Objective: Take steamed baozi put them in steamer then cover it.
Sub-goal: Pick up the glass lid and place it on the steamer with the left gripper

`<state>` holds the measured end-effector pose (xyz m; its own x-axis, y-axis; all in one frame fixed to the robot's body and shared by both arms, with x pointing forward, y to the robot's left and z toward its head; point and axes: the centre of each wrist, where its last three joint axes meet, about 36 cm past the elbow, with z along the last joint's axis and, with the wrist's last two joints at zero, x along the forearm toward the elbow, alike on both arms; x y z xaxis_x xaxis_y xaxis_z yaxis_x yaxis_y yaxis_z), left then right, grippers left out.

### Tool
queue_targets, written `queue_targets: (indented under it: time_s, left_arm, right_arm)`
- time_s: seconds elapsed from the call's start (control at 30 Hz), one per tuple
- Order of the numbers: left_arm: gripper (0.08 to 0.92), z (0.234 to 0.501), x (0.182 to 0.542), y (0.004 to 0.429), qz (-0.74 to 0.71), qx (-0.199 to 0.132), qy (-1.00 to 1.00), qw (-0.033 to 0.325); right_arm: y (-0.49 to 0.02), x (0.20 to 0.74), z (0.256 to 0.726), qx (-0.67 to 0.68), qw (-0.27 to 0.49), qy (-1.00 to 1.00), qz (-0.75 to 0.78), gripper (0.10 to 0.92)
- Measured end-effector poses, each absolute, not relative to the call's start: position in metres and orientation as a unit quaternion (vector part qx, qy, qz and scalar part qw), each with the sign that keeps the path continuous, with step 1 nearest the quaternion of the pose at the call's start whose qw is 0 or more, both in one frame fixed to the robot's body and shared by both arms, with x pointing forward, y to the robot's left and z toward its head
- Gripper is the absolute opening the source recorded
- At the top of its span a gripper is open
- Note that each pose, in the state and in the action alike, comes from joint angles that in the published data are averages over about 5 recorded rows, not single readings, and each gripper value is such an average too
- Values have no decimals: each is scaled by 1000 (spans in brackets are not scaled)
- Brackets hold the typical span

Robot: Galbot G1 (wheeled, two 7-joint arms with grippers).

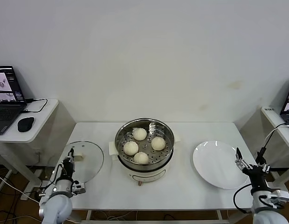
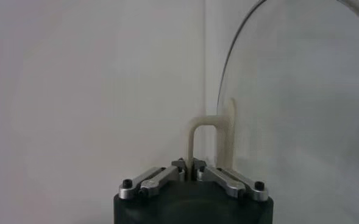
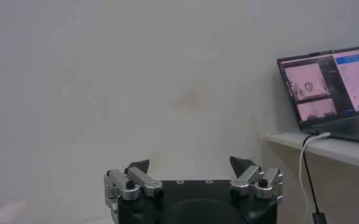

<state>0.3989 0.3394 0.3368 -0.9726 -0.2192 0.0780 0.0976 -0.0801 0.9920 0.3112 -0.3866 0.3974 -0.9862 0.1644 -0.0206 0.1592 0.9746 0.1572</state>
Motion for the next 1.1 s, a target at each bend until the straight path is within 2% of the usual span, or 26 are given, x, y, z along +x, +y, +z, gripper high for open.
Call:
queue_targets:
  time_s: [0.27,0.5,0.87,1.1]
  left_arm:
    - [133,389,400,347,-744,87,-654,103]
    - [133,421,398,342,-747,96,-651,94]
    - [133,471,391,281,-715,117,-686,68]
    - [133,483,392,240,-694,106,-710,58]
  right_arm:
    - [-386,309,403,83,13,994,75,823]
    - [-384,311,407,83,12,994,72,822]
    - [-381,314,407,87,9,994,66,823]
    - [-380,316,405,92,9,994,64,823]
